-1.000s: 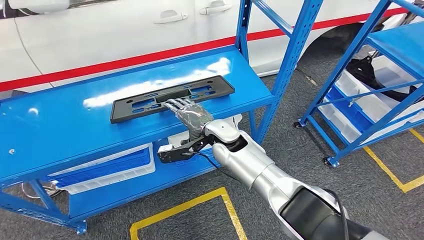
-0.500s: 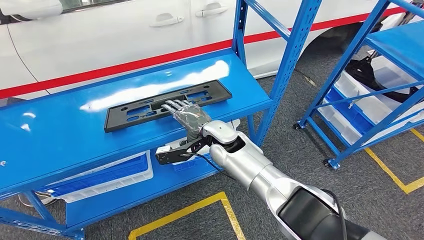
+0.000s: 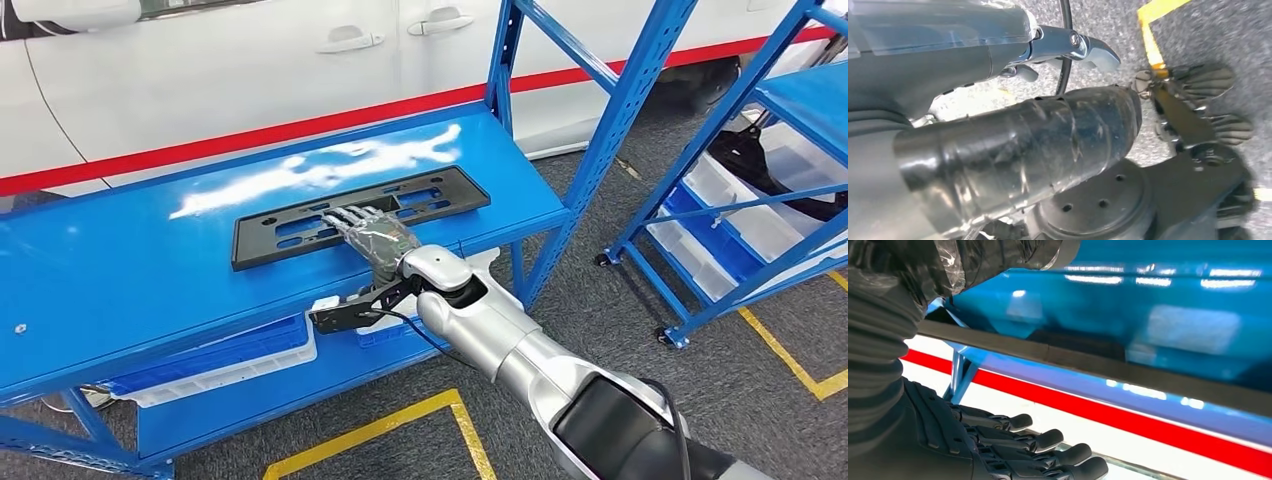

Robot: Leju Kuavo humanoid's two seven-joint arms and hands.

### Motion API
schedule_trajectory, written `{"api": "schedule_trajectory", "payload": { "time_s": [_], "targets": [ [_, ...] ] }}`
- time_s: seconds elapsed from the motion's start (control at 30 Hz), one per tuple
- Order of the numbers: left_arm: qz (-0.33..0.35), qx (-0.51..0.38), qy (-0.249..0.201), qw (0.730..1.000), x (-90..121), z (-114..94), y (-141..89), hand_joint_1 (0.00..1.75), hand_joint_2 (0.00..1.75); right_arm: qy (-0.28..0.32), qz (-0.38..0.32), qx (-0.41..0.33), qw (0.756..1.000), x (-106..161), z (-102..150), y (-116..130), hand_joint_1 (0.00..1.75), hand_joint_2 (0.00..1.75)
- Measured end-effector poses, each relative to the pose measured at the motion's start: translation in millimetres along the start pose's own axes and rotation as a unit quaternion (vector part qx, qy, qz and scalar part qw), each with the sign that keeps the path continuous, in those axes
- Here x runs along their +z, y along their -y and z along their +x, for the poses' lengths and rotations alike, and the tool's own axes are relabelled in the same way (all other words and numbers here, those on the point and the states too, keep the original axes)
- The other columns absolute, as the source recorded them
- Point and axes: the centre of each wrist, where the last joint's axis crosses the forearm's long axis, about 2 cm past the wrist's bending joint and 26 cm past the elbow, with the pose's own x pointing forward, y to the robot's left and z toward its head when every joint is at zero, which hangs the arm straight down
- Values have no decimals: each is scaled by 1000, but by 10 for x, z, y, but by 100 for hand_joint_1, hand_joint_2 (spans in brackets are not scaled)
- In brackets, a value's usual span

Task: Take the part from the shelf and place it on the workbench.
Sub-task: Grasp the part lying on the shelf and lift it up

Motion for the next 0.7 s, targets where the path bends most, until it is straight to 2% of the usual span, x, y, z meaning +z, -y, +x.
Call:
{"api": "schedule_trajectory", "payload": {
  "time_s": [0.3, 0.7],
  "targets": [
    [1, -1, 2, 1000, -9, 50, 10, 0, 0, 2, 10, -4, 1000, -41, 98, -89, 0, 175],
    [1, -1, -2, 1000, -50, 82, 65, 0, 0, -24, 33, -23, 999, -92, 158, -273, 0, 175]
  ]
}}
